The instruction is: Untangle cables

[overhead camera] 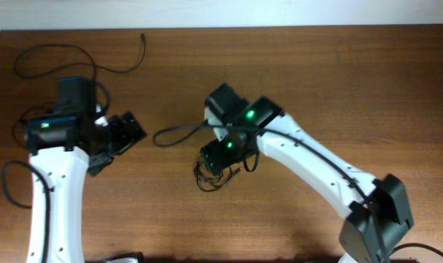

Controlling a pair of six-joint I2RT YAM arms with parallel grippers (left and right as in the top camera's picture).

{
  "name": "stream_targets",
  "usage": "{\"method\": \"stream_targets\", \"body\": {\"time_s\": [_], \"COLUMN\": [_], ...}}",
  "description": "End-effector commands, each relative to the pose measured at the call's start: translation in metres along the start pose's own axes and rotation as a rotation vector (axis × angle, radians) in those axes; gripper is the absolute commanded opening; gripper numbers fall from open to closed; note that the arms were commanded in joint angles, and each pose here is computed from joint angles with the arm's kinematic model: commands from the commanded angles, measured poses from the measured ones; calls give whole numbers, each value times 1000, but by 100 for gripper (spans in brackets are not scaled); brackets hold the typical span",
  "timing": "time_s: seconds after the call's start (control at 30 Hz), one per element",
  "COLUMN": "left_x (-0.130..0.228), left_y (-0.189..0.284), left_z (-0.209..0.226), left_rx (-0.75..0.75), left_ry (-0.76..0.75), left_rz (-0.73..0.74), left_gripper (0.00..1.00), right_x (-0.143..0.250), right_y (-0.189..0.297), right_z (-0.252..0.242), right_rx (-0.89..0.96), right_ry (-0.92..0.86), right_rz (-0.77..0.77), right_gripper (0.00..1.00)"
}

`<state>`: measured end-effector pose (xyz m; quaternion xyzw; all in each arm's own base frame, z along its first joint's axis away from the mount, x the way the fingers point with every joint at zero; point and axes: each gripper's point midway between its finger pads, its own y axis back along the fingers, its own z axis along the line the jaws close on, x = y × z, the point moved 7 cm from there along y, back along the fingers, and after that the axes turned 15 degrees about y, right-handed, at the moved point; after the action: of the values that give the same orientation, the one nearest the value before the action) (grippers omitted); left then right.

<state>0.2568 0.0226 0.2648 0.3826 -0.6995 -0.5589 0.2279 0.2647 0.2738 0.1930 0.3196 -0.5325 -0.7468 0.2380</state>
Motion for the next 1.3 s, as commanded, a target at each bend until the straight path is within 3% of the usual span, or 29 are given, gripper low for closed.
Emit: {"method": "stream_targets", "body": {"time_s": [0.0,0.13,0.17,0.2,0.23,0.27,0.3,0.33,0.4,0.43,0.73,0.87,0.9,1.0,1.13,1.27], "left_x": [-11,-21,-21,-21,-21,-20,-20,-18,-16,-16,-15,-15,-15,-14,-6,2], "left_y": [5,8,8,8,8,8,8,8,8,8,8,8,8,8,9,10], "left_z": [25,39,39,39,39,39,40,41,42,42,43,43,43,43,41,38], "left_rx": [-21,-30,-30,-30,-30,-31,-35,-41,-50,-49,-56,-56,-56,-58,-29,2], "left_ry": [121,191,191,191,191,192,193,194,196,196,198,198,198,198,206,217], "left_rz": [34,24,24,24,24,25,30,37,47,47,55,55,55,59,120,189], "left_gripper": [99,99,99,99,99,99,99,99,99,99,99,99,99,99,99,98], "right_x": [11,22,20,16,14,10,8,9,5,3,12,12,11,-13,-68,-77], "right_y": [-32,-63,-66,-69,-71,-77,-84,-93,-98,-97,-119,-119,-117,-81,42,131], "right_z": [3,18,19,20,20,18,17,15,14,14,21,19,19,29,61,86], "right_rx": [10,24,29,29,30,31,29,31,37,39,33,53,53,53,37,-28], "right_ry": [64,215,224,230,233,235,235,233,235,238,257,255,252,196,60,37], "right_rz": [1,17,12,-4,-15,-25,-24,-10,-24,-35,29,30,29,0,-193,-356], "right_gripper": [88,75,61,54,57,68,69,68,51,47,45,6,4,4,4,4]}}
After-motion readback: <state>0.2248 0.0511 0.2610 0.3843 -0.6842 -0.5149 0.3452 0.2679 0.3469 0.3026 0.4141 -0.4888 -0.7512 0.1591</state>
